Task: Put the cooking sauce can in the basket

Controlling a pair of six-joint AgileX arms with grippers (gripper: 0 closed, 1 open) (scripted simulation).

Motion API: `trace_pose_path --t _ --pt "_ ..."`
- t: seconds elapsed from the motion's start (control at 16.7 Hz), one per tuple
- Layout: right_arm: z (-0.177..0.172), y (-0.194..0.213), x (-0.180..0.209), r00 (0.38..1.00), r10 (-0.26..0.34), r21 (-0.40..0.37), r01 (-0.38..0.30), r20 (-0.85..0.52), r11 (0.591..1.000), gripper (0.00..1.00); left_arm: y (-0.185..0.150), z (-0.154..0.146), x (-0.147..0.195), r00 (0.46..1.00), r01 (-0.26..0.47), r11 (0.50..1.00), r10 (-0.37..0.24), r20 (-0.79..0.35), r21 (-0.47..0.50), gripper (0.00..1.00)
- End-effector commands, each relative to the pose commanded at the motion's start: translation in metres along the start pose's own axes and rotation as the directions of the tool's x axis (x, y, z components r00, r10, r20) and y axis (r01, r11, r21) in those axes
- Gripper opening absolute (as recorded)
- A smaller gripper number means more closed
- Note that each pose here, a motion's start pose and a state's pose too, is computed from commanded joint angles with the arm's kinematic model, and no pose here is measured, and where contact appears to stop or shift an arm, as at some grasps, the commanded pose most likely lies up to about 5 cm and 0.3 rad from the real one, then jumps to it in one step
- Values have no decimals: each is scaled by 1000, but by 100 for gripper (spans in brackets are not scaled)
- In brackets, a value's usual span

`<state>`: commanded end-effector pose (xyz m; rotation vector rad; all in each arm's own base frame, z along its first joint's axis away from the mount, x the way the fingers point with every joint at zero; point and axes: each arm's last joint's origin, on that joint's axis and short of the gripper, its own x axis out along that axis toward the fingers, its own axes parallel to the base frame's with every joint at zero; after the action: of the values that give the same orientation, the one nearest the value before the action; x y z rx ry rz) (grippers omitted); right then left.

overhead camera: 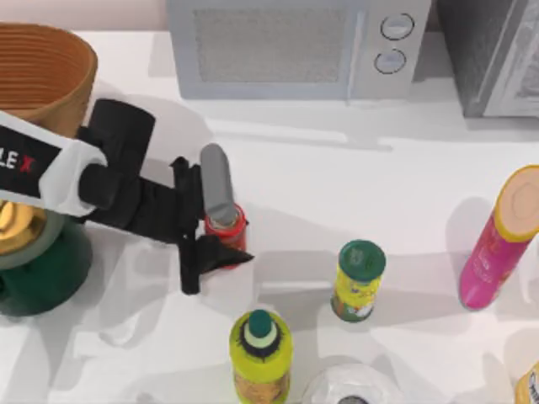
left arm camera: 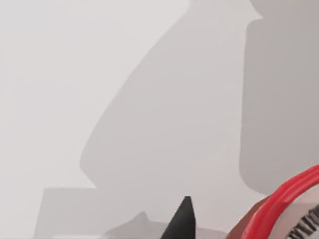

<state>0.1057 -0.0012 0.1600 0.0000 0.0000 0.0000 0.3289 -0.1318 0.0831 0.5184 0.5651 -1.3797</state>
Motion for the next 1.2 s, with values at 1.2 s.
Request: trace_pose_path --t 1.2 --pt "0 0 0 1000 0 0 0 0 1000 100 71 84 -288 535 -751 210 748 -391 -626 0"
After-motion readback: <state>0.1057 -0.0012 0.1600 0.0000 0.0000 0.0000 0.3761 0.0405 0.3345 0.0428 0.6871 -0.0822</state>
